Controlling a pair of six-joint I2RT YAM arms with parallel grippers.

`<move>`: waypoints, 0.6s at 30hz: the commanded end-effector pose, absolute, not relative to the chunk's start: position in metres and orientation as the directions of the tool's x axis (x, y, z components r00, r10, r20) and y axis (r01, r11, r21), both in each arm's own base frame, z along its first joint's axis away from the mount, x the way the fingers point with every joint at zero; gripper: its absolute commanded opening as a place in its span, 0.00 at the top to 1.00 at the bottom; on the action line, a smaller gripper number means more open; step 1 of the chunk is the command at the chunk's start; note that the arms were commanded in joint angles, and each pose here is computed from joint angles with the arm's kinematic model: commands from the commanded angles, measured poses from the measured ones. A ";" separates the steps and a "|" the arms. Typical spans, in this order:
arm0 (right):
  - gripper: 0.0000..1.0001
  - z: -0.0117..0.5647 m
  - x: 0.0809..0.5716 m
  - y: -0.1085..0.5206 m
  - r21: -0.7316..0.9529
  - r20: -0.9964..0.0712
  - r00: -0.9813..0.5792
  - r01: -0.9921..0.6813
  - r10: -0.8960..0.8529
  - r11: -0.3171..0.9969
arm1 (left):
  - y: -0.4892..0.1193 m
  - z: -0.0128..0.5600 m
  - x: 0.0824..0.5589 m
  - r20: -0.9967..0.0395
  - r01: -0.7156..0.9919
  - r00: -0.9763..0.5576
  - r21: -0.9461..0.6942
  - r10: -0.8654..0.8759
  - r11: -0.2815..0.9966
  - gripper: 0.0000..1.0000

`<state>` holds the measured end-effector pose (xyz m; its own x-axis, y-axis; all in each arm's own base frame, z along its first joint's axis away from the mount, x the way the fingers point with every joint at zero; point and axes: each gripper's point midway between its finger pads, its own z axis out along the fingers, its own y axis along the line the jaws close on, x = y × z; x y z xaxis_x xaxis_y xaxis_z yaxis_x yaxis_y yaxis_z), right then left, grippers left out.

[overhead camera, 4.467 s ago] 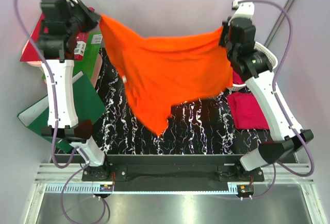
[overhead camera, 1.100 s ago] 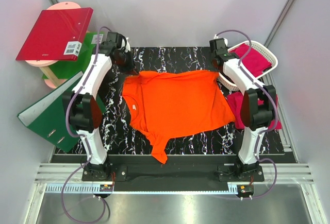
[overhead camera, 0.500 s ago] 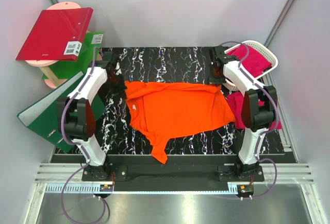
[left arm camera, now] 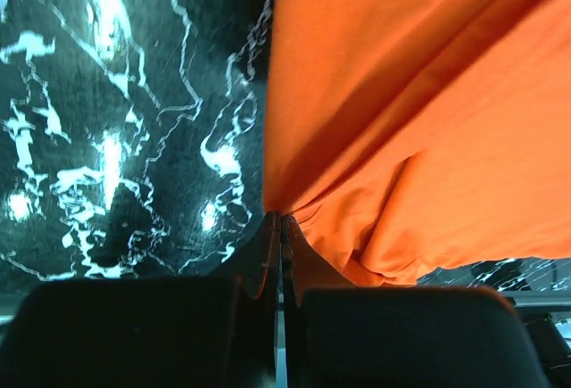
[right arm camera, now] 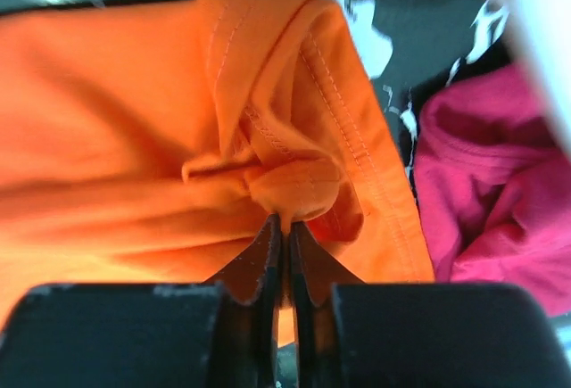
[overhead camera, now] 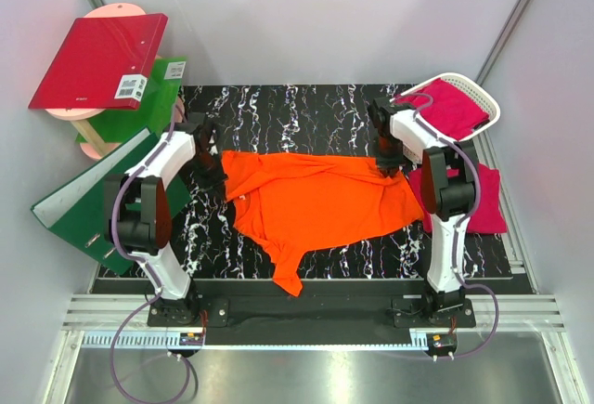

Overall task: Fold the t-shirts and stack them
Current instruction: Fold the flattened tshirt in 1/3 of the way

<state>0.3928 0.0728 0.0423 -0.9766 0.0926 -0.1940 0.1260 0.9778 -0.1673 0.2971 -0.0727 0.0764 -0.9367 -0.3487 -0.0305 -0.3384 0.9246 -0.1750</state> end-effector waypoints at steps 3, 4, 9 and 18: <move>0.50 0.048 0.383 0.062 -0.242 -0.121 -0.987 0.136 0.109 0.961 | -0.072 0.088 0.294 -0.049 -0.335 -0.936 -0.189 -0.349 0.923 0.38; 0.40 0.051 0.382 0.056 -0.270 -0.121 -0.986 0.140 0.110 0.953 | -0.072 0.089 0.293 -0.051 -0.328 -0.938 -0.191 -0.343 0.925 0.24; 0.07 0.085 0.400 0.050 -0.283 -0.243 -0.964 0.179 0.110 0.942 | -0.070 0.109 0.301 -0.128 -0.304 -0.934 -0.208 -0.334 0.930 0.01; 0.08 0.103 0.441 0.063 -0.186 -0.423 -0.898 0.214 0.118 0.959 | -0.073 0.110 0.352 -0.197 -0.299 -0.917 -0.230 -0.345 0.926 0.01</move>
<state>0.4139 0.0616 0.0848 -0.9449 0.1059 -0.3096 0.1780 0.9603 -0.2150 0.3165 -0.0738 0.1118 -0.9306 -0.3381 -0.1399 -0.3036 0.9269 -0.2207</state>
